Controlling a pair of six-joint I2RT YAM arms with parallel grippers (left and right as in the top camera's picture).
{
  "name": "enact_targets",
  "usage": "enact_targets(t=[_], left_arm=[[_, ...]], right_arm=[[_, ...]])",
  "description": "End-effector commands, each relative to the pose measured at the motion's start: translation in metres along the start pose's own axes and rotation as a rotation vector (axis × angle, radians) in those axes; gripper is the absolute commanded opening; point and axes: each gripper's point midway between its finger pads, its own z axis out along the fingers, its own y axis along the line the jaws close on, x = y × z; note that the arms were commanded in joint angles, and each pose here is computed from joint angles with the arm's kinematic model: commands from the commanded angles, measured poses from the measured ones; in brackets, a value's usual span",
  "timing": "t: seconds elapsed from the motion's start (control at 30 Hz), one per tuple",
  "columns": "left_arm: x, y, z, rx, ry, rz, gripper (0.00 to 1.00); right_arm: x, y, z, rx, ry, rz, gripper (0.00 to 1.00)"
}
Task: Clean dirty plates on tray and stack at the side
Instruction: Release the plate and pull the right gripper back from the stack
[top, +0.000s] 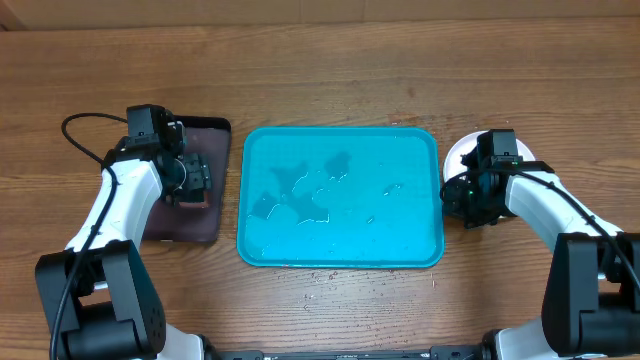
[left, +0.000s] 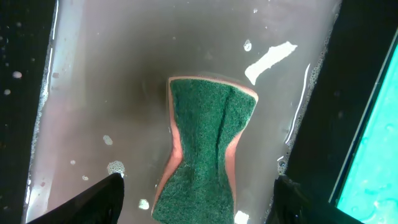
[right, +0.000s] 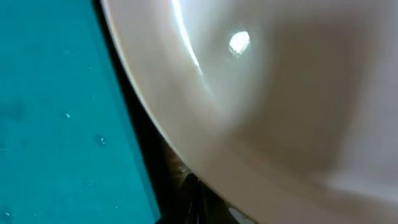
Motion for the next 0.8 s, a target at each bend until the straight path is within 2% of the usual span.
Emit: enact_targets(t=[0.0, 0.43, 0.77], left_arm=[[-0.001, 0.002, -0.006, -0.002, -0.016, -0.022, 0.77], [0.000, 0.002, -0.006, -0.003, -0.015, -0.022, 0.77], [0.000, 0.002, -0.006, -0.003, -0.015, -0.022, 0.77]], right_arm=[[-0.003, 0.017, -0.003, -0.064, -0.025, -0.073, 0.04], [-0.005, 0.069, 0.004, -0.115, -0.086, -0.250, 0.04], [-0.018, 0.079, 0.002, -0.139, -0.146, -0.270, 0.04]])
